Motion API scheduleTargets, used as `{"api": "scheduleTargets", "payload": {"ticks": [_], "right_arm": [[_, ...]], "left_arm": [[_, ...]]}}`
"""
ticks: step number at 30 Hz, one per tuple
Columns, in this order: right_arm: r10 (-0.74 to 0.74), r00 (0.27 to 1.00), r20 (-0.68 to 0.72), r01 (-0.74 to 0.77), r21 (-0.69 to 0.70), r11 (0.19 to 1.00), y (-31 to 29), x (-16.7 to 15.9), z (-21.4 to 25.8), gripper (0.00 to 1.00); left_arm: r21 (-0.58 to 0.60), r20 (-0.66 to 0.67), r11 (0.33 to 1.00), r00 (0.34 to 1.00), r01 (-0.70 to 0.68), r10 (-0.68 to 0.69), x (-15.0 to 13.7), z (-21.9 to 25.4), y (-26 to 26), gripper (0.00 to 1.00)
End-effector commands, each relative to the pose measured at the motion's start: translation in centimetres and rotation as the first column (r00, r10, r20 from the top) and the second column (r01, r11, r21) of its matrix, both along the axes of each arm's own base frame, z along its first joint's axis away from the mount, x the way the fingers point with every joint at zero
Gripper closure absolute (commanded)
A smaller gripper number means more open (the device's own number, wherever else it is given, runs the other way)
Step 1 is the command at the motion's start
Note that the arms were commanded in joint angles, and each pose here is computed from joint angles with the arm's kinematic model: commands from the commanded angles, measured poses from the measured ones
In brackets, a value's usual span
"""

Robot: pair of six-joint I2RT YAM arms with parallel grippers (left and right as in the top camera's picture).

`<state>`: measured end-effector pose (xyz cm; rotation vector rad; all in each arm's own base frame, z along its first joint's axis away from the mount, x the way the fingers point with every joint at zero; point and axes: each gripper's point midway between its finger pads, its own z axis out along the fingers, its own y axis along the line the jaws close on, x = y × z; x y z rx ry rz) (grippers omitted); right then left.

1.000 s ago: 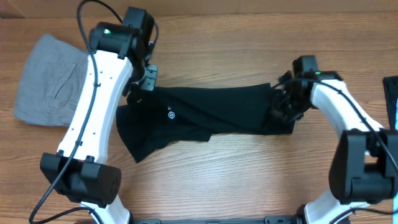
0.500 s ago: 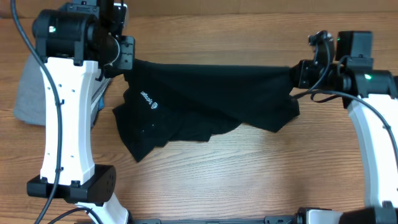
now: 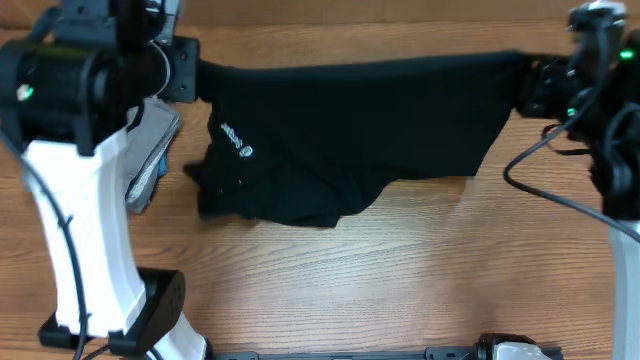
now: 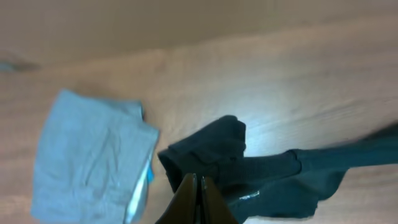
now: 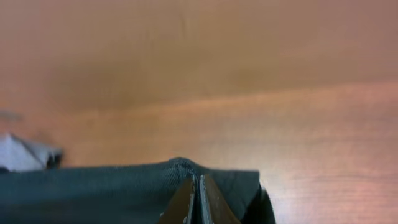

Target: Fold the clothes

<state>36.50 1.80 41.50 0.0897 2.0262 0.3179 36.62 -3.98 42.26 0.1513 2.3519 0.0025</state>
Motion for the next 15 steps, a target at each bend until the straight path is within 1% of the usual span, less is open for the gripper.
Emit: {"api": "scheduleTargets", "payload": {"ticks": [1, 5, 6, 9, 12, 15], "right_arm": [[-0.107, 0.978, 0.179, 0.103, 0.029, 0.994, -1.4, -3.2, 7.5, 0.96], [-0.168, 0.940, 0.297, 0.163, 0.039, 0.986, -2.2, -6.9, 12.8, 0.96], [-0.182, 0.927, 0.327, 0.179, 0.040, 0.983, -2.4, -8.2, 14.1, 0.96], [-0.183, 0.915, 0.359, 0.179, 0.044, 0.983, -2.3, -10.2, 15.5, 0.96], [-0.186, 0.912, 0.365, 0.182, 0.045, 0.982, -2.3, -11.2, 15.8, 0.96], [-0.186, 0.917, 0.352, 0.183, 0.044, 0.982, -2.3, -11.3, 15.5, 0.96]], "left_arm": [[-0.004, 0.261, 1.000, 0.965, 0.018, -0.016, -4.5, 7.6, 0.6, 0.96], [0.006, 0.450, 1.000, 0.893, 0.029, -0.028, -8.8, 12.9, 1.3, 0.96], [0.004, 0.499, 1.000, 0.866, 0.026, -0.024, -10.3, 14.3, 1.5, 0.96], [0.001, 0.564, 1.000, 0.826, 0.024, -0.020, -12.8, 16.1, 1.9, 0.96], [0.026, 0.590, 1.000, 0.807, 0.006, -0.020, -14.1, 16.7, 2.5, 0.96], [0.034, 0.580, 0.999, 0.815, -0.036, 0.009, -14.0, 16.4, 3.2, 0.96]]}}
